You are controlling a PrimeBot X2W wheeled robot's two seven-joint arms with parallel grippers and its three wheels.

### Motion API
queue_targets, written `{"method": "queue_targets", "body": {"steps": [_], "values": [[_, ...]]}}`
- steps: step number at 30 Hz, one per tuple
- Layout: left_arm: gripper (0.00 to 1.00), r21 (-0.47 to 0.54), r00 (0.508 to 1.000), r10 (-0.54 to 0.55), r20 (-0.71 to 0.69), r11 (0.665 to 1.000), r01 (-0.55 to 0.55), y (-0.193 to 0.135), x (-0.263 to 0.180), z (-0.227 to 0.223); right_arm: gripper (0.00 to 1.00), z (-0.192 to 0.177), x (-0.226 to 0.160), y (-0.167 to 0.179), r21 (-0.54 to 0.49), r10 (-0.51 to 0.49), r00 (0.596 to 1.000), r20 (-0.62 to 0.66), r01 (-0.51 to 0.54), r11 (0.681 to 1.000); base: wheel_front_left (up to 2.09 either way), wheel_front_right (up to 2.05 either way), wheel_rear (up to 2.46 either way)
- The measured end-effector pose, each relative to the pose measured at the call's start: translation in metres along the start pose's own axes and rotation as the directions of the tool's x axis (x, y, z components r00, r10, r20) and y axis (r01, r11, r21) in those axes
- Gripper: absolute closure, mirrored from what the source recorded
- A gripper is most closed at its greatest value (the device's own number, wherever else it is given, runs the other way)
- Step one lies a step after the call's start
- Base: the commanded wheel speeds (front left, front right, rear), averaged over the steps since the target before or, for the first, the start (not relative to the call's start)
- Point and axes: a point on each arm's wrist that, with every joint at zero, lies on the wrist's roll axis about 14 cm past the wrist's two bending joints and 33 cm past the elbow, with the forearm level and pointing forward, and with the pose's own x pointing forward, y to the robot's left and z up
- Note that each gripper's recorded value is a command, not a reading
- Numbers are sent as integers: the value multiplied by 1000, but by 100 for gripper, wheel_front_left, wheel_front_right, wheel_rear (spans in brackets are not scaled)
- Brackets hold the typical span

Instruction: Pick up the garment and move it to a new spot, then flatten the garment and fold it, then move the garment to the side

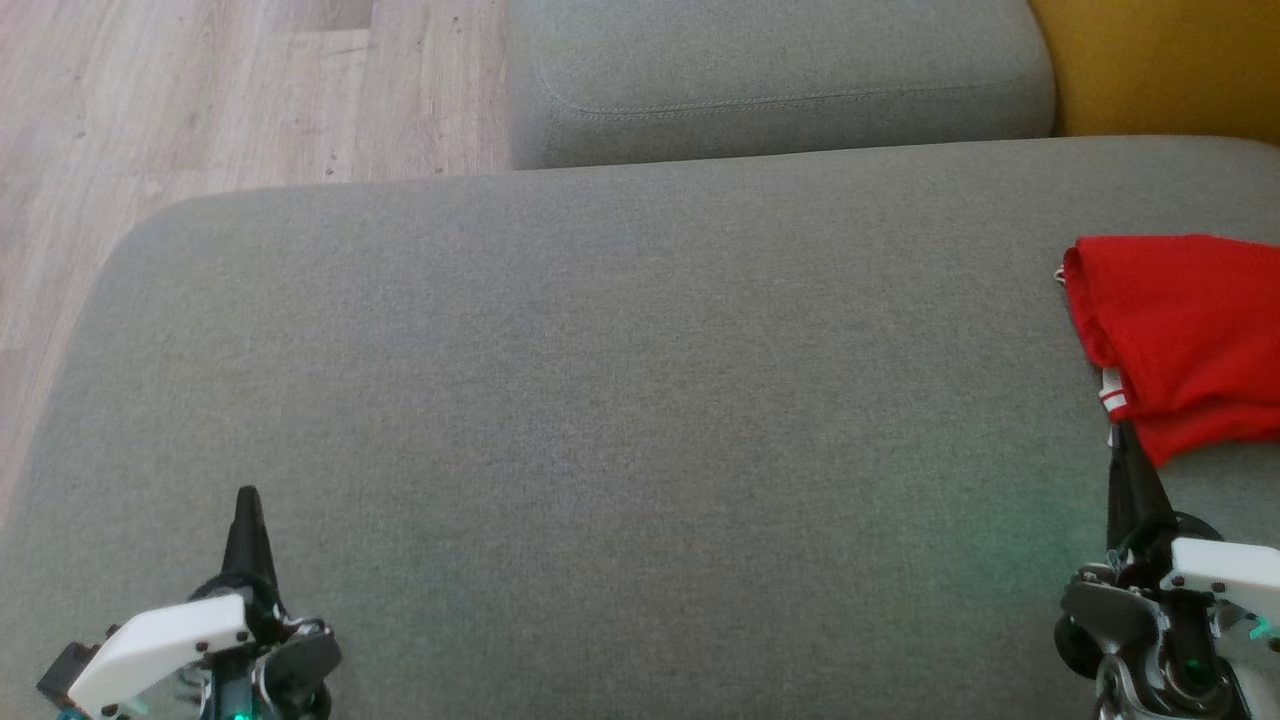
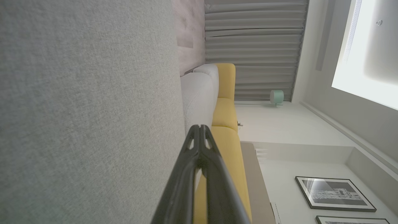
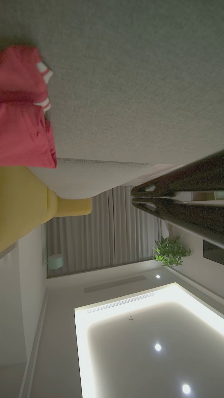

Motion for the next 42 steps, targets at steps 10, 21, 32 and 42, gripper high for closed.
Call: {"method": "queue_targets", "body": {"steps": [10,21,32,42], "values": [[100,-4,1000,0,-4,1000,0,0,0,-1,100,1,0,0,1,0,1000,4,0,1000,0,0,0],[100,-8,1000,-1,9,1000,1,0,0,3,100,2,0,0,1,0,1000,6,0,1000,0,0,0],[100,-10,1000,-2,10,1000,2,0,0,3,100,2,0,0,1,1,1000,5,-1,1000,0,0,0],[100,-9,1000,-1,7,1000,2,0,0,3,100,3,0,0,1,1,1000,6,-1,1000,0,0,0]]}}
